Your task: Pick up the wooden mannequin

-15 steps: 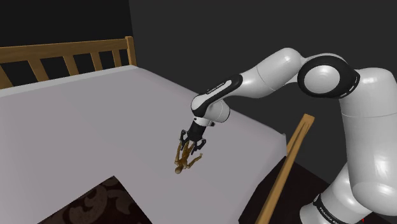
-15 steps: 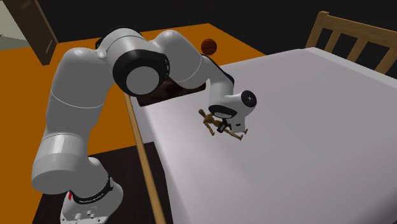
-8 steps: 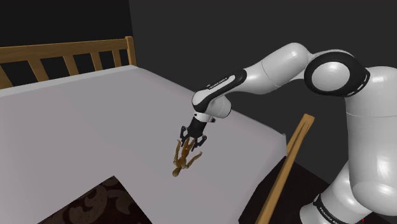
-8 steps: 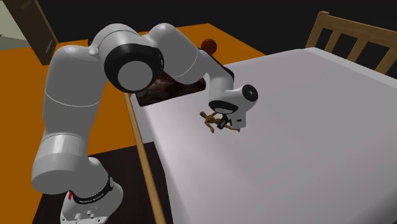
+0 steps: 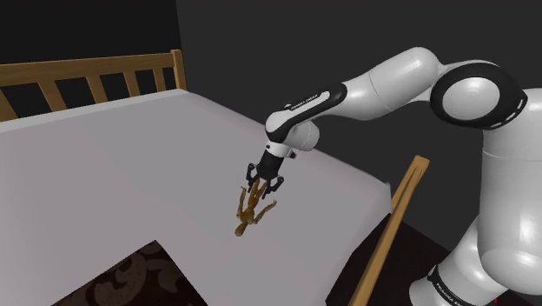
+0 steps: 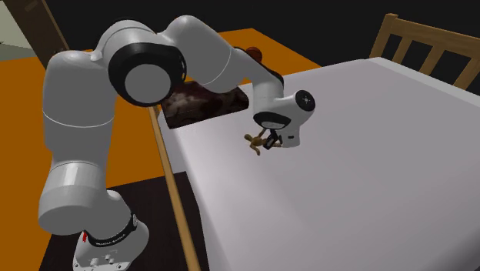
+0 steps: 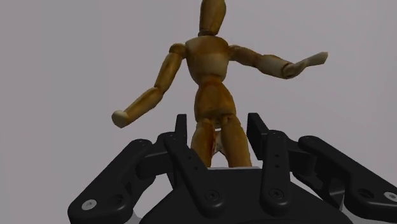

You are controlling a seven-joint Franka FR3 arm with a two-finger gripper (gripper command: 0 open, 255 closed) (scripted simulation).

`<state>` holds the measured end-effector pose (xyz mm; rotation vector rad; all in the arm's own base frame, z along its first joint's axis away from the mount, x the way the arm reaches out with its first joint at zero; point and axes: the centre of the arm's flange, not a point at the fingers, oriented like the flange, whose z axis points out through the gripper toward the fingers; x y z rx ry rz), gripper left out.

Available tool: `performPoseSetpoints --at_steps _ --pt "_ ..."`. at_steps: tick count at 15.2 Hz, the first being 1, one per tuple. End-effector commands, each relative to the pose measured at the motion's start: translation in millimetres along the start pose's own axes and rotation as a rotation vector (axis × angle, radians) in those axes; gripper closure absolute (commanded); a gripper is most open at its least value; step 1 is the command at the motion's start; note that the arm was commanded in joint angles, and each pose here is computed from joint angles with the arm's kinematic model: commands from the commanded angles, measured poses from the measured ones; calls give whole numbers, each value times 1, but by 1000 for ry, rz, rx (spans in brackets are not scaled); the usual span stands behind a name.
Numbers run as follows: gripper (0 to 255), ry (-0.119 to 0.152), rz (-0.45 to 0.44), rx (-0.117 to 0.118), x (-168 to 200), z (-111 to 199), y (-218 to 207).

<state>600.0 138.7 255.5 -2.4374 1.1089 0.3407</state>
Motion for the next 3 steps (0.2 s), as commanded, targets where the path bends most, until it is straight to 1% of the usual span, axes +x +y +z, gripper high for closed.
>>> performPoseSetpoints --at_steps 1,3 --pt "255 0 0 0 -4 -9 -3" --pt "255 0 0 0 -5 -10 -4"
